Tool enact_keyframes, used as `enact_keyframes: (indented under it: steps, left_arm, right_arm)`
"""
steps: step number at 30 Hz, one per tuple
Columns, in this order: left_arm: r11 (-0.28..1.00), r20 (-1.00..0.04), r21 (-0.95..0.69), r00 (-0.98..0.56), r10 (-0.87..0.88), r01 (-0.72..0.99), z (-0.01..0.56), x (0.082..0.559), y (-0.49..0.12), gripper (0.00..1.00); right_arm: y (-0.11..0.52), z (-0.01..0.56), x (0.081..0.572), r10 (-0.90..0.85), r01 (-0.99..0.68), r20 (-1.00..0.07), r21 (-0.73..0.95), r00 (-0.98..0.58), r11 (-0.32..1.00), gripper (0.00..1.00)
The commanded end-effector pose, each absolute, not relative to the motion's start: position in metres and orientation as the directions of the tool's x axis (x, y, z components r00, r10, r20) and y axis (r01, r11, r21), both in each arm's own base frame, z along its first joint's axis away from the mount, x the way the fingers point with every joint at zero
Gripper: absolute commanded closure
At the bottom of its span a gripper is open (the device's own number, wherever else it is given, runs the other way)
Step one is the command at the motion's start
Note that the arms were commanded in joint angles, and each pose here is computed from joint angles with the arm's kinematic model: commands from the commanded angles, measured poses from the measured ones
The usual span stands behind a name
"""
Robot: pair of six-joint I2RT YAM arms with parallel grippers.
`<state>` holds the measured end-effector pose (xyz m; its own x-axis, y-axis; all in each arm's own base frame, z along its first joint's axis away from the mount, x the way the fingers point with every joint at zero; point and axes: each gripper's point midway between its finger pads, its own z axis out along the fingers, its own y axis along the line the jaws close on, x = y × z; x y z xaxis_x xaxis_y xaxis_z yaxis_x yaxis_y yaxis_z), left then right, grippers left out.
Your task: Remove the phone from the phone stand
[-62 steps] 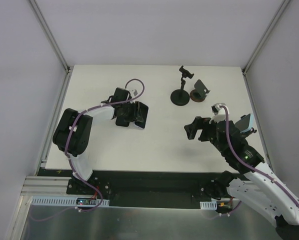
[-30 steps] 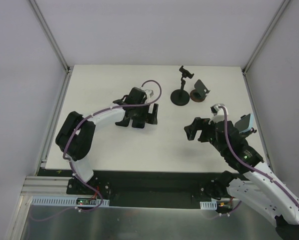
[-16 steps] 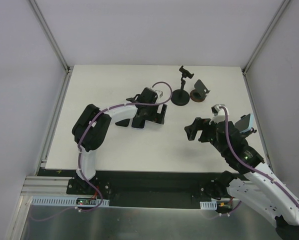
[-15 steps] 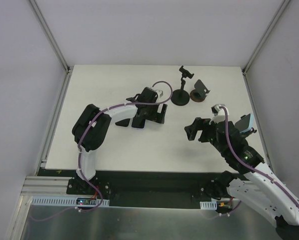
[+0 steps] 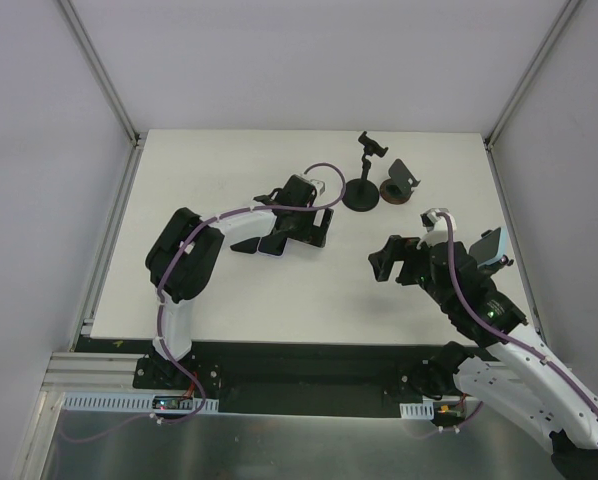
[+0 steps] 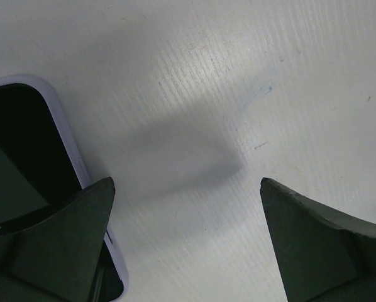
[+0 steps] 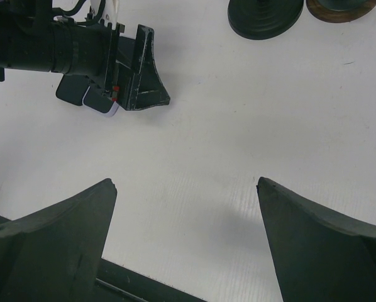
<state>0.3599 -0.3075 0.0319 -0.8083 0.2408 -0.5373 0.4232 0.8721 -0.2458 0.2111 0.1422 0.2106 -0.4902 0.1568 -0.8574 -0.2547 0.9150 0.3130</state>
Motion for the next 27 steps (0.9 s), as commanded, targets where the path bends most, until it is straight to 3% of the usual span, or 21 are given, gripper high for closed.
enact_keyframes:
  steps: [1, 27]
  left_arm:
    - [0.881, -0.556, -0.214, -0.794, 0.246, 0.423, 0.041, 0.370, -0.302, 0.01]
    - [0.909, -0.585, -0.239, -0.798, 0.145, 0.340, 0.061, 0.386, -0.295, 0.01]
  right_arm:
    - [0.142, 0.223, 0.214, 0.186, -0.248, -0.864, 0.330, -0.467, 0.911, 0.03]
    - [0.131, 0.225, 0.212, 0.182, -0.226, -0.875, 0.308, -0.448, 0.924, 0.04]
